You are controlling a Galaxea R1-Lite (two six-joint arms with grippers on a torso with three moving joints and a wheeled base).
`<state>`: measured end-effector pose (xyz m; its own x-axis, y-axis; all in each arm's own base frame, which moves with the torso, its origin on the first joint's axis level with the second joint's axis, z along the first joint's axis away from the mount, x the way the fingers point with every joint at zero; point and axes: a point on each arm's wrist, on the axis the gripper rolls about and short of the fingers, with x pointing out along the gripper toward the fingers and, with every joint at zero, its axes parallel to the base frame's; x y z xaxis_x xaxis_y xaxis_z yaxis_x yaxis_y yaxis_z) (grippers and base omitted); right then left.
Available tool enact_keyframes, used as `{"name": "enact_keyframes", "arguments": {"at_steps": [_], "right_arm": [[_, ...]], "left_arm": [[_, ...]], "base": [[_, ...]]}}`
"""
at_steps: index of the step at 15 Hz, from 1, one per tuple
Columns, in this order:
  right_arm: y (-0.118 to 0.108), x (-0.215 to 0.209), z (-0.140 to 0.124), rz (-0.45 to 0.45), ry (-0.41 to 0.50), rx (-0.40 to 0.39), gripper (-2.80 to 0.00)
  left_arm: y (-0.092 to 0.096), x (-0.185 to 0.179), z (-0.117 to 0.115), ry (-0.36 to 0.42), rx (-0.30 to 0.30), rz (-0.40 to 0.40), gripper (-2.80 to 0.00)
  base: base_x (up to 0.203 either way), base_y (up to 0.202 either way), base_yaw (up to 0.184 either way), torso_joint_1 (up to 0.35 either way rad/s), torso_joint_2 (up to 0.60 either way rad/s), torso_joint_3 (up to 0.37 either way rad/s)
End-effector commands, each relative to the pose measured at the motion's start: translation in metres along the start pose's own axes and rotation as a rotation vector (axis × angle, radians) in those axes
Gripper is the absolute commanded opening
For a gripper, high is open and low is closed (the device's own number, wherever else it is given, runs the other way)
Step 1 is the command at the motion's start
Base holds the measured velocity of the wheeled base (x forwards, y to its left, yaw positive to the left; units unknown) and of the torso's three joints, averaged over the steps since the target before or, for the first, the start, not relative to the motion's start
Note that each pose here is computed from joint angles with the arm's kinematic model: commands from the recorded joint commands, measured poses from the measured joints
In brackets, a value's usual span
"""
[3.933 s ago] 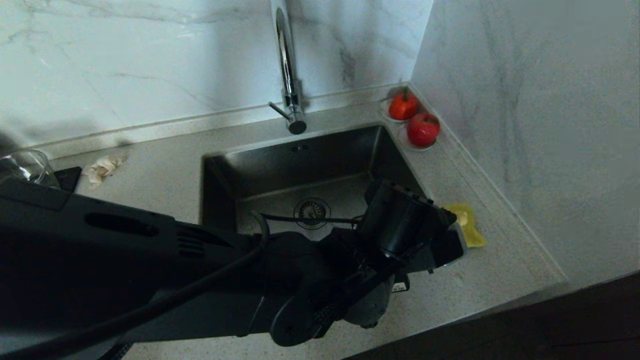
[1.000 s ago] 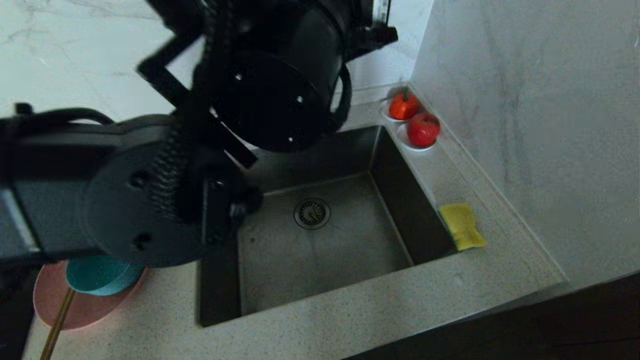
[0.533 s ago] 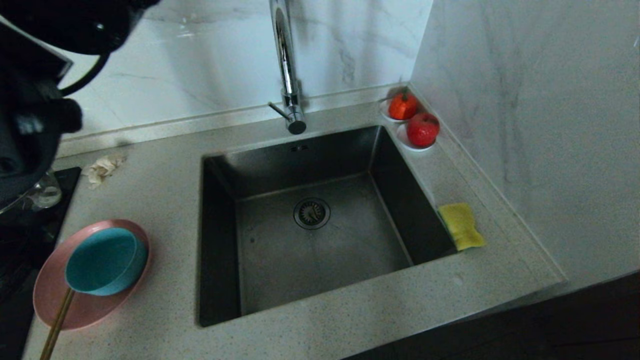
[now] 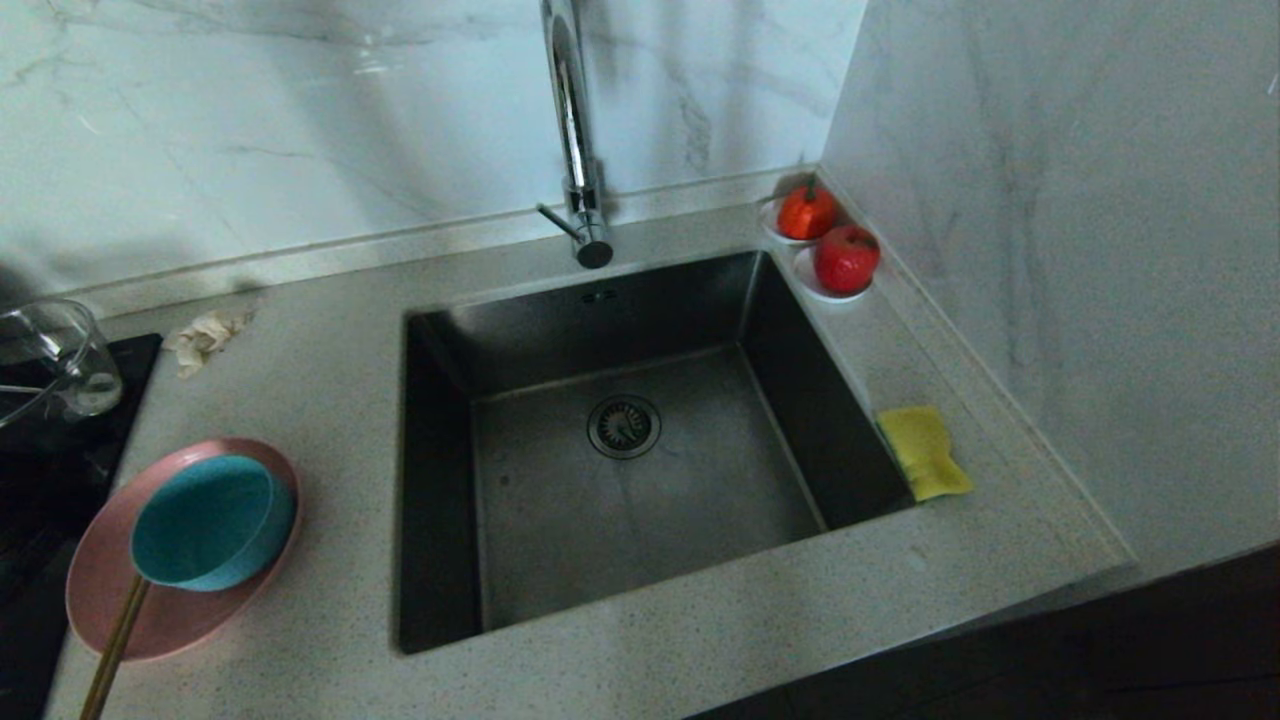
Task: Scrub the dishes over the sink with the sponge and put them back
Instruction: Place the dish soap on the table
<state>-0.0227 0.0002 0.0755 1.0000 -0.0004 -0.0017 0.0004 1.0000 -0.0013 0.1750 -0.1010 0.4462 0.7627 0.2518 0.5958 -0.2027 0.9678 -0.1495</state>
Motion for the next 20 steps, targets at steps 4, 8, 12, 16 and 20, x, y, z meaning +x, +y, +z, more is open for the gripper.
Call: {"name": "enact_keyframes", "arguments": {"at_steps": [4, 8, 12, 16, 20], "right_arm": [[0.0, 0.0, 0.0, 0.0, 0.0, 0.0, -2.8], [0.0, 0.0, 0.0, 0.0, 0.0, 0.0, -2.8], [0.0, 0.0, 0.0, 0.0, 0.0, 0.0, -2.8], [0.0, 0.0, 0.0, 0.0, 0.0, 0.0, -2.8], [0.0, 0.0, 0.0, 0.0, 0.0, 0.0, -2.8]], "left_arm": [[0.045, 0.001, -0.023, 0.017, 0.145, 0.185, -2.8], [0.069, 0.008, -0.041, 0.023, 0.225, 0.327, -2.8], [0.082, 0.019, -0.073, 0.084, 0.324, 0.4, -2.8], [0.083, 0.04, -0.118, 0.156, 0.398, 0.418, -2.8], [0.099, 0.059, -0.155, 0.2, 0.434, 0.478, -2.8]], "base": [[0.0, 0.0, 0.0, 0.0, 0.0, 0.0], [0.0, 0.0, 0.0, 0.0, 0.0, 0.0], [0.0, 0.0, 0.0, 0.0, 0.0, 0.0], [0.0, 0.0, 0.0, 0.0, 0.0, 0.0], [0.0, 0.0, 0.0, 0.0, 0.0, 0.0]]}}
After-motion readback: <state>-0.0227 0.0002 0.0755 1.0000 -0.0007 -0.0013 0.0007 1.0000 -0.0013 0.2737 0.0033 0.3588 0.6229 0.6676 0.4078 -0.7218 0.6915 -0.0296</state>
